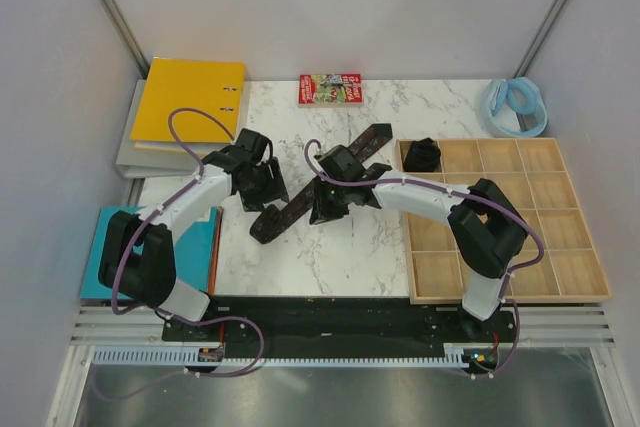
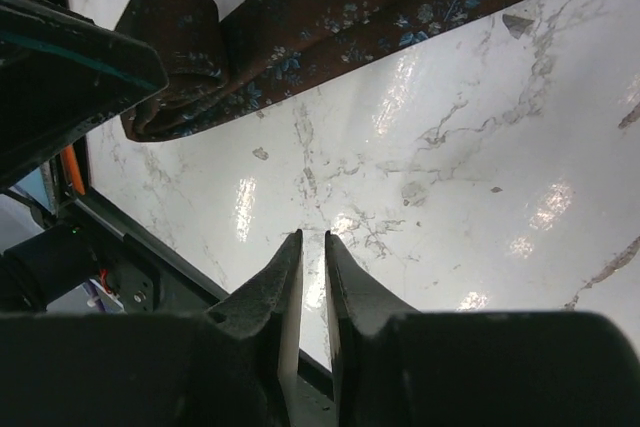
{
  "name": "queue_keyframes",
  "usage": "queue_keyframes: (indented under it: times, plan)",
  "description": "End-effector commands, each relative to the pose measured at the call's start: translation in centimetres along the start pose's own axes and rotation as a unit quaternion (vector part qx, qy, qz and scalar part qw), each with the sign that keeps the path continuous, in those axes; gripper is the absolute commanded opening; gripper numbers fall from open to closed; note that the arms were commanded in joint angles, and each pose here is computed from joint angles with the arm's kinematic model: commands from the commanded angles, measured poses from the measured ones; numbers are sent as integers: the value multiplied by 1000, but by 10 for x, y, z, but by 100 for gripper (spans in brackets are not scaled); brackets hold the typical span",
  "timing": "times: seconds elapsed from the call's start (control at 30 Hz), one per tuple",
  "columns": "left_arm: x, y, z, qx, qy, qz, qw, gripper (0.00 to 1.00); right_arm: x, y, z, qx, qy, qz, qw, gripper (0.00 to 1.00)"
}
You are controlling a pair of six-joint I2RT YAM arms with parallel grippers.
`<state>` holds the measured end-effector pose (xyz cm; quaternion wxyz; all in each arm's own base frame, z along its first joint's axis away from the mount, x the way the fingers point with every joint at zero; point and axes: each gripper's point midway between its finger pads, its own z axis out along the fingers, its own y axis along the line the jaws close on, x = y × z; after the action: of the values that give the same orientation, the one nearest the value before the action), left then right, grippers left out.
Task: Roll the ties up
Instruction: Roll the tie at the center of the board.
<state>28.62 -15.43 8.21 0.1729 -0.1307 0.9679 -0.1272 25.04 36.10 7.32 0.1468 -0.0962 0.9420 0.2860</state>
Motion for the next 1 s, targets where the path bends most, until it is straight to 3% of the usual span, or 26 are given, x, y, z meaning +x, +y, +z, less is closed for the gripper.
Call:
queue_keyframes:
  times: [0.0,0.2,0.43,0.7,0.97]
  plan:
    - [-30,-19,-41,33,-71,13,997,72,-22,33,-22,-52,-42,-11,998,22]
    - [-39,1,-72,-2,-117,12,993,72,-37,61,-28,-100,-52,-4,994,22]
    - [-31,38,-101,-2,-166,-44,985,65,-51,96,-20,-136,-45,3,990,21]
    - [-5,73,-100,-3,-184,-96,978,62,-55,123,15,-144,-19,6,989,19]
    - [3,73,-98,29,-180,-110,977,62,-55,130,43,-154,4,5,988,18]
